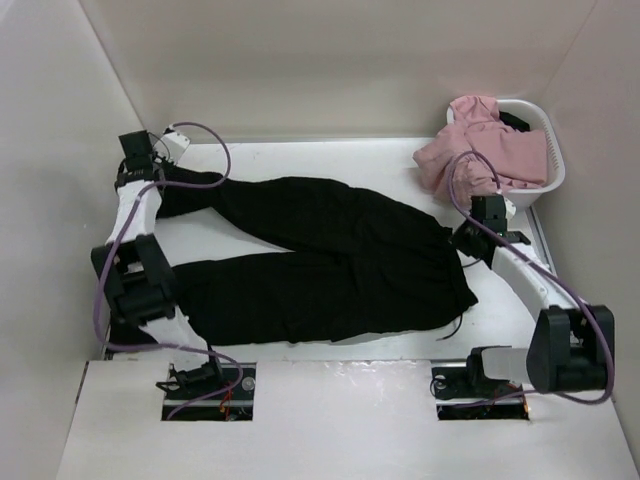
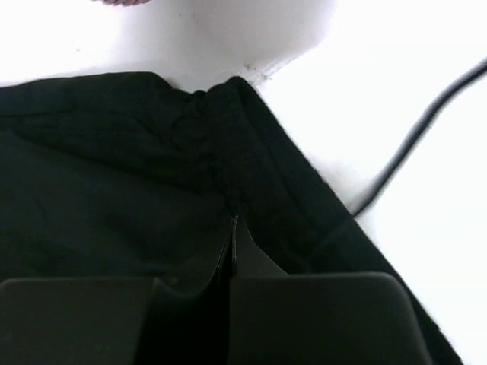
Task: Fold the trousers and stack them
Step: Flatten the trousers out, then fold the trousers
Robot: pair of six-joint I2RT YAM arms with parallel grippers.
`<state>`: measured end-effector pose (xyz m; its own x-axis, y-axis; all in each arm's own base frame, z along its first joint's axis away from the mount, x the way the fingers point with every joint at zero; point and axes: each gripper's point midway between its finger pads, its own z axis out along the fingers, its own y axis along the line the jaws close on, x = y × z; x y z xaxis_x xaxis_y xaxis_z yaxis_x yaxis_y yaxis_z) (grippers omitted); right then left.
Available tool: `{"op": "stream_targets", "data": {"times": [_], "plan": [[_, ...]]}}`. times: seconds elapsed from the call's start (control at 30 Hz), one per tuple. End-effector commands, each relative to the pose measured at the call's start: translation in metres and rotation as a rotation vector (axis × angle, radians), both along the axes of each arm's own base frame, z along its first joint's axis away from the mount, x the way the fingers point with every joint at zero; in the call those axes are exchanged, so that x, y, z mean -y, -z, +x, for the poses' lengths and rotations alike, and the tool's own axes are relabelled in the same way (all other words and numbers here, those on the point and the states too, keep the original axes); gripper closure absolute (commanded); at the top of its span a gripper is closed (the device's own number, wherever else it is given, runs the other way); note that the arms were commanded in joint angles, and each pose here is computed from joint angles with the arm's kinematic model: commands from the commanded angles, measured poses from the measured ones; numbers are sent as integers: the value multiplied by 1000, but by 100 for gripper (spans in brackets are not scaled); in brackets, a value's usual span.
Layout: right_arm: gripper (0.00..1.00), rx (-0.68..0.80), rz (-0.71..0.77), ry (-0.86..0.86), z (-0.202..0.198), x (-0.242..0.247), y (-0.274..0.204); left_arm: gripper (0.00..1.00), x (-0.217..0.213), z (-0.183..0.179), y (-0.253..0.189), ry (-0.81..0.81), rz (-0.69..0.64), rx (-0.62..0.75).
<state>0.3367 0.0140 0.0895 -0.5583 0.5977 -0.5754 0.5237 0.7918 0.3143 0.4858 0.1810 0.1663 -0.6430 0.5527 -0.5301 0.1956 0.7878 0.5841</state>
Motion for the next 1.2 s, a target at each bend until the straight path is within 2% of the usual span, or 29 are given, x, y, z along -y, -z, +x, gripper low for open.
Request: {"op": "stream_targets", "data": {"times": [0.0, 0.13, 0.2, 0.23, 0.33, 0.4, 0.43, 0.5, 0.53, 0.57, 0.63, 0.73, 0.83, 0.87, 0.9, 1.03, 1.07, 1.17], "plan": [[100, 24, -25, 34, -16, 11, -5, 99, 18, -36, -6, 114, 60, -22], [100, 57, -35, 80, -30, 27, -21, 94, 47, -95, 38, 225, 30, -155], [100, 58, -30, 83, -31, 29, -20, 87, 61, -140, 82, 343, 69, -342], [100, 52, -26, 80, -31, 29, -18, 81, 63, -153, 94, 372, 81, -394], [99, 31, -22, 68, -29, 26, -12, 47, 60, -179, 104, 425, 93, -486], [85, 59, -14, 42, -22, 19, -20, 31, 50, -172, 79, 397, 67, -442], [73, 80, -13, 20, -17, 12, -26, 28, 45, -165, 61, 388, 47, -407], [46, 100, -22, -19, -8, 3, -38, 24, 40, -145, 21, 371, -33, -312], [36, 100, -32, -46, -4, -3, -42, 23, 37, -134, 0, 353, -80, -262], [31, 92, -43, -71, 0, -9, -43, 22, 35, -122, -14, 328, -132, -223], [25, 77, -61, -104, 9, -19, -44, 22, 25, -98, -32, 253, -221, -161], [18, 53, -67, -122, 24, -30, -39, 22, 3, -69, -10, 110, -308, -185], [13, 20, -57, -113, 44, -35, -28, 22, -20, -49, 43, -36, -300, -279], [9, 8, -59, -112, 50, -35, -24, 17, -26, -44, 59, -68, -291, -305], [8, -1, -60, -111, 57, -36, -22, 0, -29, -39, 73, -87, -280, -326], [6, -43, -89, -110, 83, -36, -13, 0, -43, -17, 107, -160, -245, -323], [0, -55, -101, -109, 88, -37, -10, 0, -50, -10, 109, -195, -234, -297], [0, -117, -122, -118, 98, -40, 5, 0, -56, -4, 122, -225, -234, -297]]}}
